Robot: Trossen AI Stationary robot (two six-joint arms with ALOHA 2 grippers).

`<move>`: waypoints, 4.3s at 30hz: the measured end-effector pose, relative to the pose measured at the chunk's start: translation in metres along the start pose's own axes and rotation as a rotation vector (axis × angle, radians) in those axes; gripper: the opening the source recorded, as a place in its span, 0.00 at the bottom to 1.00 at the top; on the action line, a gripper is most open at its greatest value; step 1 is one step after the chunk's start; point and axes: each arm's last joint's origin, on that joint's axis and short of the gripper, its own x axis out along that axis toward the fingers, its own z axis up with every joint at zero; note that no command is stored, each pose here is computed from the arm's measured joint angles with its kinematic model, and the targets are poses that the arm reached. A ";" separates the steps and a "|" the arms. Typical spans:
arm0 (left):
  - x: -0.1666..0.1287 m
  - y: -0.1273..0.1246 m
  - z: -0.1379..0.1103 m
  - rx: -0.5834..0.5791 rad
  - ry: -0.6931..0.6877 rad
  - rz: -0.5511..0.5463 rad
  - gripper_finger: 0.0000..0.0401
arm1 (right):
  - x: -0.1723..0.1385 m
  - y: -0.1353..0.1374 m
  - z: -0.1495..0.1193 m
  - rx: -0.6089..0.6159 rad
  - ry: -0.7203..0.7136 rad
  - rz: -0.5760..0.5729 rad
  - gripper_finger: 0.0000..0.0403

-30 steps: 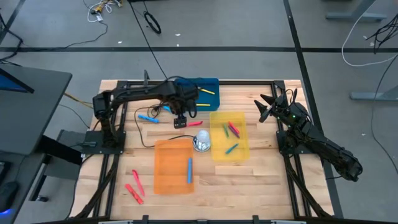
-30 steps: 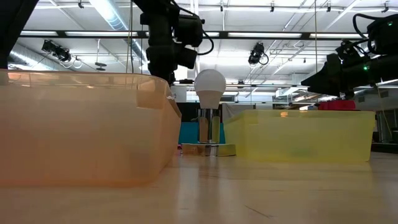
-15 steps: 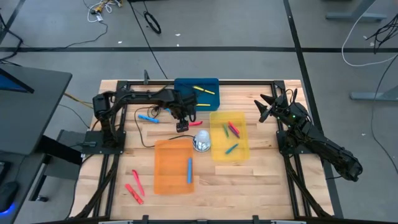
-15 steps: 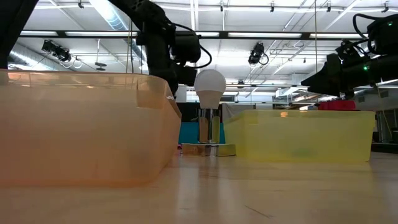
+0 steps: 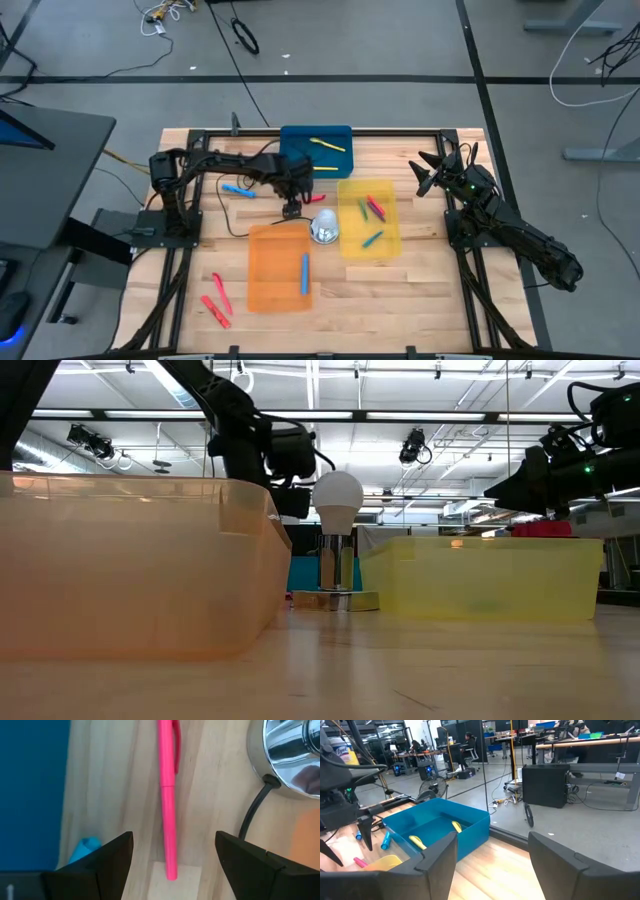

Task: Pick & Place Markers
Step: Put the top pink pen into the blue bin

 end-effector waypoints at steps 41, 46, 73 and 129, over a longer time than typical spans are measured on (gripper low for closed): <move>0.026 0.001 0.000 0.074 0.015 0.012 0.06 | 0.000 0.000 0.000 0.000 0.000 0.000 0.61; 0.023 0.001 -0.001 0.025 0.023 0.032 0.06 | 0.000 0.000 0.000 0.000 0.000 0.000 0.61; -0.091 -0.006 -0.018 0.116 -0.078 0.060 0.06 | 0.000 0.000 0.000 0.000 -0.001 0.000 0.61; -0.136 0.069 0.082 0.182 -0.010 0.118 0.06 | 0.000 0.000 0.000 0.000 -0.003 0.000 0.61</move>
